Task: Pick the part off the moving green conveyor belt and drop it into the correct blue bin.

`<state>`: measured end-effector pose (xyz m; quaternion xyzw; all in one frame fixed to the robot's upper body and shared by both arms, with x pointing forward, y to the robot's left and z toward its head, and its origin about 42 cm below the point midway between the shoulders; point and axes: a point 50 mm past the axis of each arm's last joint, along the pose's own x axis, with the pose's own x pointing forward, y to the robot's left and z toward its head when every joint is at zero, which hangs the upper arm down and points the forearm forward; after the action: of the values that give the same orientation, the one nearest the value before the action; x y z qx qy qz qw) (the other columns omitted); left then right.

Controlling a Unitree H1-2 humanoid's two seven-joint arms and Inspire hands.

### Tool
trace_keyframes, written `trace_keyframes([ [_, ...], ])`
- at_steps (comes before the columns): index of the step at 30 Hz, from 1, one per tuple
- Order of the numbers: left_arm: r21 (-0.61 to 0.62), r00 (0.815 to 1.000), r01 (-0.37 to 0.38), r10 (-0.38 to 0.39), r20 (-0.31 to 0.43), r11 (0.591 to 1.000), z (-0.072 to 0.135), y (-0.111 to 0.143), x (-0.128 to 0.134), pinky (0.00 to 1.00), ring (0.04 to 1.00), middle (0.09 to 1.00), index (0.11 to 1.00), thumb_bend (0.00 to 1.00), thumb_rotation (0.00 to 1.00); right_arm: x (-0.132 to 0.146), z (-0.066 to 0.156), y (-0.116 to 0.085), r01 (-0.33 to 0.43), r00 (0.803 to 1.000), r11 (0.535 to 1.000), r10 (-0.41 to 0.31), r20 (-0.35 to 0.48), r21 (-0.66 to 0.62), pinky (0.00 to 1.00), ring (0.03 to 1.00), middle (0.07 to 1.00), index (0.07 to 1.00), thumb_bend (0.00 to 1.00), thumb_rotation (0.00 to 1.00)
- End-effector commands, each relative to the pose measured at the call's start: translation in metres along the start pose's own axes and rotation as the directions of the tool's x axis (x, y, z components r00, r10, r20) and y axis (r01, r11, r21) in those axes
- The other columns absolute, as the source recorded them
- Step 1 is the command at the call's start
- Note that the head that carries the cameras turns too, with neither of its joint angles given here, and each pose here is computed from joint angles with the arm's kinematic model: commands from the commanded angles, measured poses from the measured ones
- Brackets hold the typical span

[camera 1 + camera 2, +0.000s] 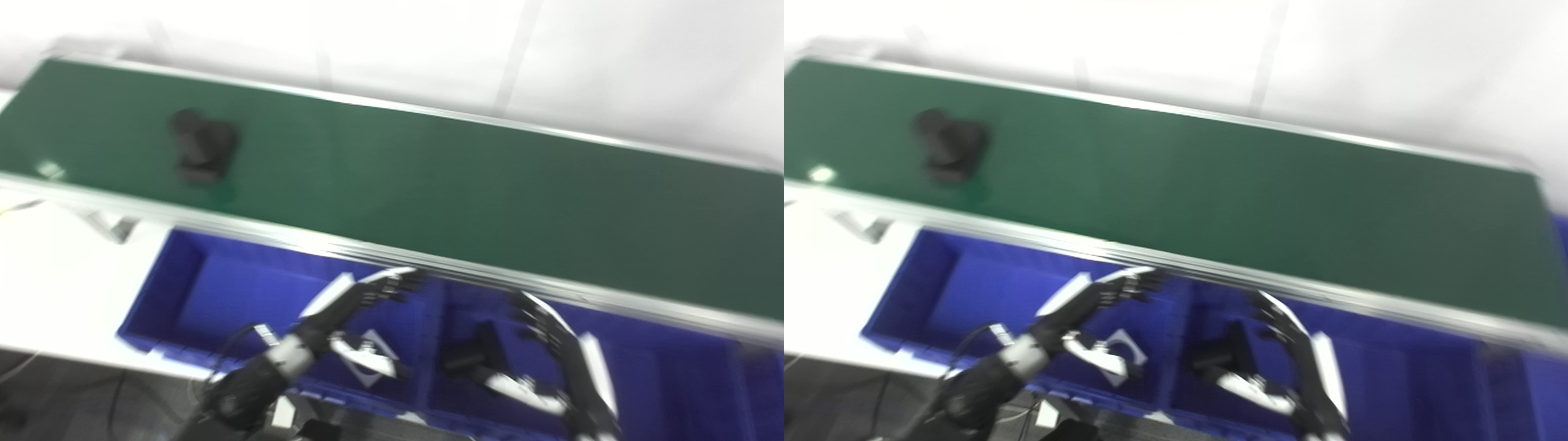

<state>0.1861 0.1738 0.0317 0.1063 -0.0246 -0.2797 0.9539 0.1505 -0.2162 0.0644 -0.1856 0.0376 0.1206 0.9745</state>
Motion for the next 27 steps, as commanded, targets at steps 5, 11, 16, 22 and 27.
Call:
trace_keyframes([
  [5,-0.008,0.999,-0.026,0.026,0.038,1.0,0.003,-0.01,0.003,0.78,0.832,0.86,0.861,0.86,0.26,-0.002,0.003,-0.004,0.016,0.996,1.0,-0.017,0.089,0.016,0.69,0.793,0.825,0.815,0.75,0.2],
  [11,-0.003,0.999,-0.023,0.023,0.037,1.0,0.0,-0.012,0.002,0.79,0.831,0.859,0.858,0.86,0.26,-0.002,0.001,-0.003,0.018,0.997,1.0,-0.019,0.072,0.014,0.69,0.789,0.821,0.811,0.76,0.2],
  [16,-0.008,1.0,-0.014,0.015,0.026,1.0,-0.005,-0.012,0.001,0.8,0.849,0.876,0.865,0.85,0.25,-0.002,-0.001,0.0,0.022,0.997,0.999,-0.024,0.071,0.026,0.69,0.782,0.81,0.8,0.77,0.18],
  [22,-0.008,1.0,-0.02,0.02,0.013,1.0,-0.008,-0.01,-0.001,0.78,0.841,0.868,0.856,0.87,0.24,-0.002,-0.002,0.004,0.019,0.997,1.0,-0.02,0.069,0.025,0.68,0.774,0.807,0.795,0.78,0.16],
  [27,-0.01,1.0,-0.016,0.016,-0.006,1.0,-0.014,-0.01,-0.002,0.8,0.857,0.879,0.854,0.88,0.25,-0.001,-0.005,0.006,0.021,0.997,1.0,-0.021,0.074,0.011,0.64,0.753,0.794,0.785,0.79,0.15],
])
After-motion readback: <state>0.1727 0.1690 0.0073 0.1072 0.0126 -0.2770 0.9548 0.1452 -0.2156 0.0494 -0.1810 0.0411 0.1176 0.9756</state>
